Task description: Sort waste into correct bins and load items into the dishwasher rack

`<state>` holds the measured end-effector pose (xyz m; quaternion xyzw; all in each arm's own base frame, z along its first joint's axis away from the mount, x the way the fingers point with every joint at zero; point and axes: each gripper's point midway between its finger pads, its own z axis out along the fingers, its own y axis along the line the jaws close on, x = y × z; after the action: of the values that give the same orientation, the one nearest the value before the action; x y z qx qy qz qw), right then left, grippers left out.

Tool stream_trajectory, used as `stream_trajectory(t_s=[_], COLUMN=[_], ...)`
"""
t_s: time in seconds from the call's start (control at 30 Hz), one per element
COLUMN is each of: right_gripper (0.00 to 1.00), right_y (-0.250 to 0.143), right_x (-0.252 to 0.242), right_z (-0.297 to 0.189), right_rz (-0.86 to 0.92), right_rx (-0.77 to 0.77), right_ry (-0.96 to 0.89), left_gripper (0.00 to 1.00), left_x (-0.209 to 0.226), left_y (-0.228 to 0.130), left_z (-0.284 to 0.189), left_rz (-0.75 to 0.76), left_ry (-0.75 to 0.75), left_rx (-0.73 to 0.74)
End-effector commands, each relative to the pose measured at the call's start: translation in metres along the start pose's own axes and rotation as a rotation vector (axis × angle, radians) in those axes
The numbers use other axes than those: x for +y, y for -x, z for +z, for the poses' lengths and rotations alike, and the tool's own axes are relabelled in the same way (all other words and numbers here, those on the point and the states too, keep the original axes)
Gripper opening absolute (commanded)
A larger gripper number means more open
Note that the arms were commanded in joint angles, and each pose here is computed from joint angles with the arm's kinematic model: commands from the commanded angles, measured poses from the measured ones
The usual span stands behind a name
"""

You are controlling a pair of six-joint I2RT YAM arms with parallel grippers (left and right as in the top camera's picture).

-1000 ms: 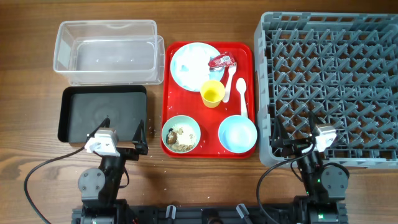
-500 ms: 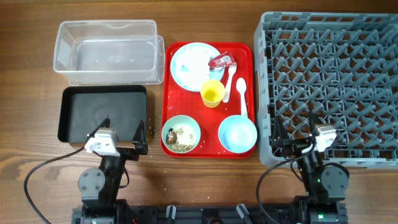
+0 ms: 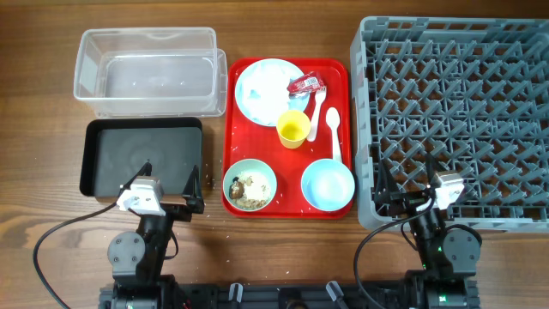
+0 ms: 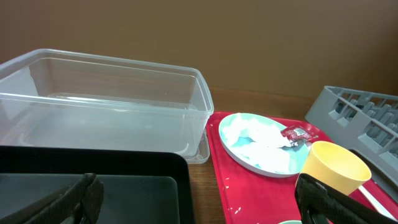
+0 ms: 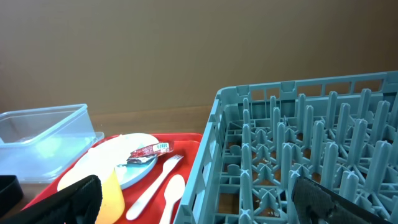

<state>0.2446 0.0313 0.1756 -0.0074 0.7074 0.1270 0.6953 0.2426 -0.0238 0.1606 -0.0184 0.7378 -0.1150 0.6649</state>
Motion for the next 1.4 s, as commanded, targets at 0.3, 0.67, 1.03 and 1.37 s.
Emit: stream_trajectory(t_s=[0.3, 0.67, 1.03, 1.37], right_gripper=[1.0, 1.0, 1.0, 1.0], right_y=[0.004, 0.086, 0.155, 0.12], right_x=[0.004, 0.059, 0.067, 0.067], right_z=[0.0, -0.017, 0.036, 0.081], right_rz=[0.132, -0.023, -0.022, 0.2], right_rx=[-0.018, -0.124, 0.418, 0.69], right_ry=[0.02, 0.265, 0.245, 0.28], left_gripper=[1.0, 1.0, 1.0, 1.0], left_x=[-0.007, -0.042, -0.09, -0.171], left_y=[0.01, 0.097, 0.18, 0.071], left_z=[-0.001, -0.012, 0.109, 0.228], left_rz=[0.003, 0.029, 0.068, 0.209], left_ry=[-0.04, -0.155, -0.166, -0.325], left_rx=[-0.044, -0.097, 0.435, 0.763])
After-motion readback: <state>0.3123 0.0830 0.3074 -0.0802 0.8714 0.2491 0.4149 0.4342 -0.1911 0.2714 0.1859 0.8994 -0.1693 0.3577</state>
